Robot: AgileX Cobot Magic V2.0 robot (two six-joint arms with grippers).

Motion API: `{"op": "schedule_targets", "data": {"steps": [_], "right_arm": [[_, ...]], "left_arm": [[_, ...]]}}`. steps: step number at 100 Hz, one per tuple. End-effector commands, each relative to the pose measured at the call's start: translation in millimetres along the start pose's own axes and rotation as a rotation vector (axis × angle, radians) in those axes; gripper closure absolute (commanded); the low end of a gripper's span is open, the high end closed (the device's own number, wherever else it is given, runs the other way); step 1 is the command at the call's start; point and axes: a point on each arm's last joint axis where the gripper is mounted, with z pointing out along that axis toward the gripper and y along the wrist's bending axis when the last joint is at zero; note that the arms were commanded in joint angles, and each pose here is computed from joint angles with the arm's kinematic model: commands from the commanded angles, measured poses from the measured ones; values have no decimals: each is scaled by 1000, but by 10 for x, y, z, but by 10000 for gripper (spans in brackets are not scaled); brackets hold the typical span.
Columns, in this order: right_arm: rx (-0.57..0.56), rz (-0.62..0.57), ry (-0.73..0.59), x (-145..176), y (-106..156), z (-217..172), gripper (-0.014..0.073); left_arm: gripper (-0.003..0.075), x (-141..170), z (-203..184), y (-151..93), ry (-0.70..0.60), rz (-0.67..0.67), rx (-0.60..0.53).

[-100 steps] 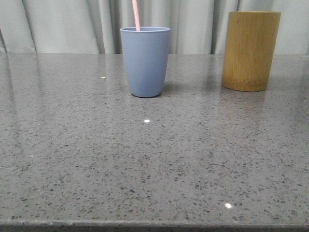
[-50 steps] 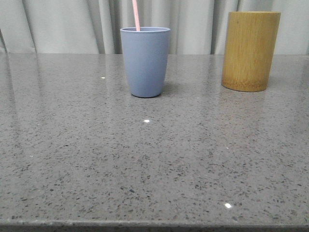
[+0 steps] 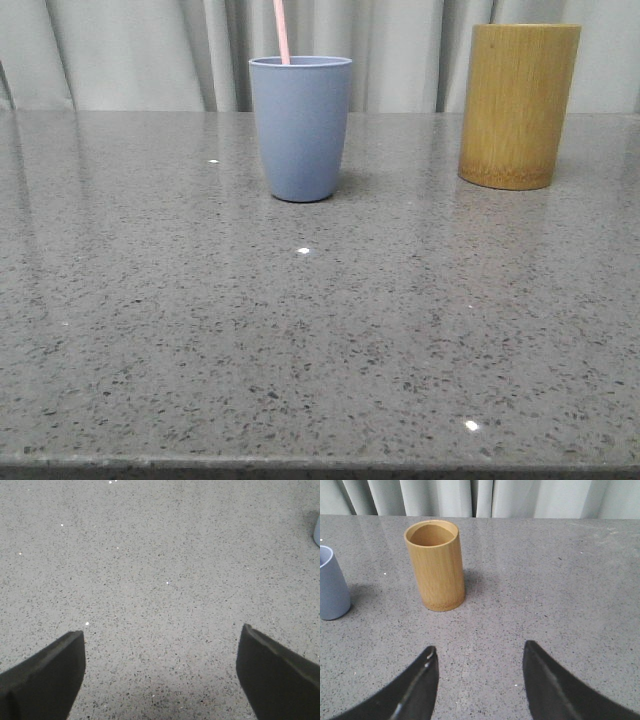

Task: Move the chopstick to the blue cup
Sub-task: 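Lower the chopstick into the blue cup and open the right gripper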

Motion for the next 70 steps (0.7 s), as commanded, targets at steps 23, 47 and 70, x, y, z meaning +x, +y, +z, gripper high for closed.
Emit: {"op": "schedule_targets", "data": {"steps": [23,47,70], "right_arm": [[7,-16,-51,-86,-1,-18,216],[7,-16,-49,-85,-1,-18,508],[8,-16,-48,-84,-1,-18,661]], "left_arm": [[192,-111,-48,0,-82,-12,-1],[512,-111,-48,0,-82,-12,-1],[739,-113,-48,0,-84,-12,-1]]}}
